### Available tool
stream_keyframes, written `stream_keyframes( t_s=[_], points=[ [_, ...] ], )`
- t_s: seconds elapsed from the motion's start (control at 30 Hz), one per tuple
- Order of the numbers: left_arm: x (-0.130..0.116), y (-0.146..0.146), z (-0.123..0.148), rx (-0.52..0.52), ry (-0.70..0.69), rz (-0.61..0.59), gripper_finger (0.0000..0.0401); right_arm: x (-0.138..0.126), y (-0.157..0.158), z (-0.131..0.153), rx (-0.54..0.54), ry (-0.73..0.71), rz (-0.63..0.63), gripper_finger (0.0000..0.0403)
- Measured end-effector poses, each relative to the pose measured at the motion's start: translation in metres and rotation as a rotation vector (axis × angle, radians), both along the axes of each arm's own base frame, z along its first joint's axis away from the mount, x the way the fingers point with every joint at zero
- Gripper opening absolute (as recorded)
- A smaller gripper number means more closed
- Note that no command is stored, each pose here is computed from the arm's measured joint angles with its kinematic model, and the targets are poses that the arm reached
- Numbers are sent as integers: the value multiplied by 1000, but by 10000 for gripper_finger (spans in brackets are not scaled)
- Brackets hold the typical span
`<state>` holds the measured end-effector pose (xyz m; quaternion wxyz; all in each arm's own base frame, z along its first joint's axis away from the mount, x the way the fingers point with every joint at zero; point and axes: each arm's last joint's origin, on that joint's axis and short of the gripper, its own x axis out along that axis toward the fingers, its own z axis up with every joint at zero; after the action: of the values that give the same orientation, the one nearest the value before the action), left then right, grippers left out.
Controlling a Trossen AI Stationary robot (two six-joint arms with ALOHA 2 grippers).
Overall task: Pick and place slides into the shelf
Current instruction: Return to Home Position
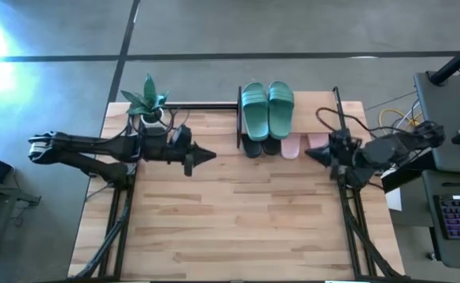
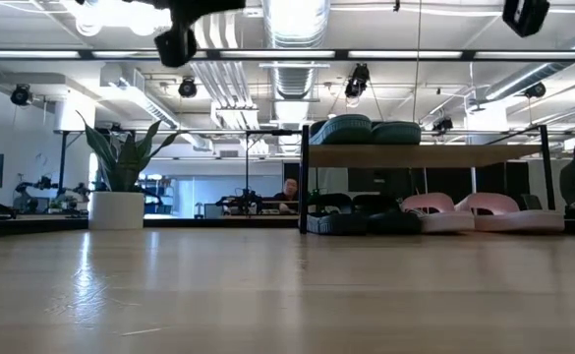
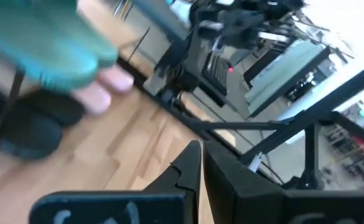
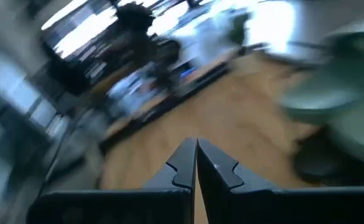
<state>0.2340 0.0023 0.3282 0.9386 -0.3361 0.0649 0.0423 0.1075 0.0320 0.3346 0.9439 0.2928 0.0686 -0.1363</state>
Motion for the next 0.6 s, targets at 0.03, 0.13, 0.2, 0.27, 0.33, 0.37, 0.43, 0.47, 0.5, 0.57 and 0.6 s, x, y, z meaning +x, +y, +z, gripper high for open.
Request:
stream_keyframes(
  t_s=[0.03, 0.13, 0.2, 0.27, 0.33, 0.37, 0.43, 0.47, 0.5, 0.57, 0.6],
  points=[
    [-2, -1, -5, -24, 10, -2, 3, 2, 2, -2, -44, 13, 70, 8],
    [-10, -8, -11, 44, -12, -55, 3, 2, 6, -5, -132, 31, 264, 8],
    [-20, -9, -9, 68, -56, -54, 3, -5, 1, -10, -133, 65, 247, 8],
    [-33, -7, -10, 107, -82, -10, 3, -19, -7, -13, -120, 64, 214, 8],
    [-45, -6, -13, 179, -101, 4, 3, -33, -13, -16, -117, 19, 217, 8],
    [-52, -6, -14, 212, -117, 1, 3, -40, -16, -17, -121, -19, 228, 8],
    [-65, -6, -16, 254, -150, -9, 3, -55, -22, -19, -142, -107, 249, 8],
    [-71, -5, -18, 266, -165, -6, 3, -63, -25, -21, -153, -151, 250, 8],
    [-78, -5, -21, 279, -177, -3, 3, -69, -28, -24, -165, -190, 248, 8],
    [-88, -5, -29, 307, -191, -4, 3, -80, -32, -32, -195, -269, 247, 8],
    [-92, -5, -32, 326, -202, -7, 3, -83, -33, -36, -216, -303, 252, 8]
  ],
)
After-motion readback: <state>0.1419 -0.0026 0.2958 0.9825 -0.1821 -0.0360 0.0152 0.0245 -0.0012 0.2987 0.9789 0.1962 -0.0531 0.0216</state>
